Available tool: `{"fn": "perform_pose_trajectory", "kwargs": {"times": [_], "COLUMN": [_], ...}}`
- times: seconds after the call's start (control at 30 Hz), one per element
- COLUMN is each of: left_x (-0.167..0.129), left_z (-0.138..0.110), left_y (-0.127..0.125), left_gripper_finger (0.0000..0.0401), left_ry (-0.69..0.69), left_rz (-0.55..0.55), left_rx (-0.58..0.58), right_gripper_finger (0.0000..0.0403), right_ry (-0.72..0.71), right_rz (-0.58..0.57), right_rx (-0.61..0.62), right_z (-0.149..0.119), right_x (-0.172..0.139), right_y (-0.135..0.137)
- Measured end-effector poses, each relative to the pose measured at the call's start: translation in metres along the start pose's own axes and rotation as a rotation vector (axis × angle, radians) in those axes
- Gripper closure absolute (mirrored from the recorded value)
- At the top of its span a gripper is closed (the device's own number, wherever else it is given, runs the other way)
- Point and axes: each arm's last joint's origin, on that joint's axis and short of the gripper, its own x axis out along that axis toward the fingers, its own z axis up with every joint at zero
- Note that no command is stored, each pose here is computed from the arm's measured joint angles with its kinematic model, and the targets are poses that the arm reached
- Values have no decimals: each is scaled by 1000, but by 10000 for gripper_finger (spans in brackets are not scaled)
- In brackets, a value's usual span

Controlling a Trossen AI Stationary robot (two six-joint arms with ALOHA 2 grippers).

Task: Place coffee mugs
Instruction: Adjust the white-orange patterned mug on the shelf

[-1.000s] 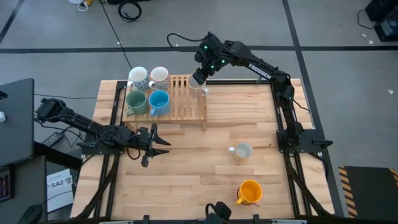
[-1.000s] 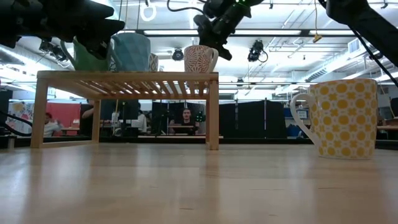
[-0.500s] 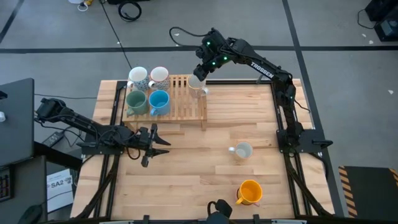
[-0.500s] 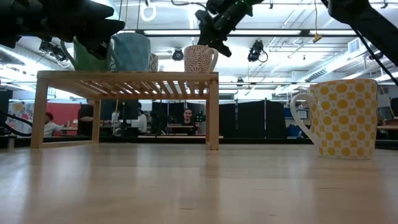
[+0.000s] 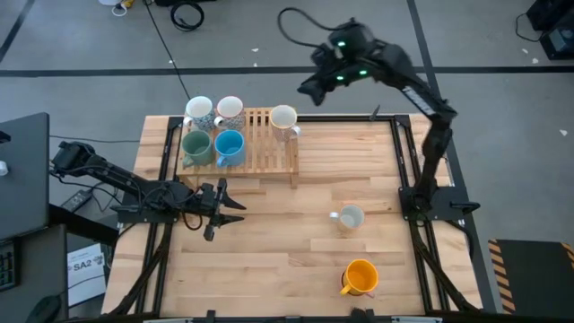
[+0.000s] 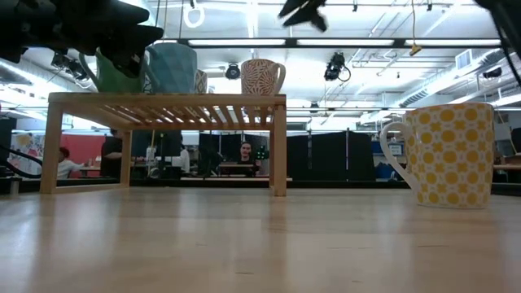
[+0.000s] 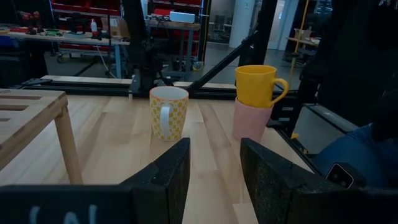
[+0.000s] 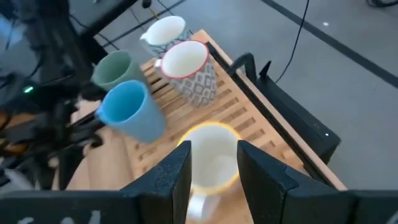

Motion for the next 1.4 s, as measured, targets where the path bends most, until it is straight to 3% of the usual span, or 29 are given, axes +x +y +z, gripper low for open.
{"fn": "perform_pose_trajectory", "kwargs": {"times": [0.2,0.4,0.73,1.07,1.4], "left_x": [0,0,0,0,0], "left_z": [0,0,0,0,0], "left_y": [0,0,0,0,0], "left_gripper_finger": [253,253,253,253,253], "left_ry": [0,0,0,0,0], "left_rz": [0,0,0,0,0], "left_rx": [0,0,0,0,0], "right_gripper_finger": [268,268,268,268,268], "right_ry": [70,85,132,-17,-182], "right_rz": [-49,-233,-458,-367,-363], "right_rx": [-84,-164,-207,-225,-244], "right_z": [-23,-44,-97,-142,-152], "right_x": [-55,-65,-4,47,75], "right_y": [33,75,109,108,82]}}
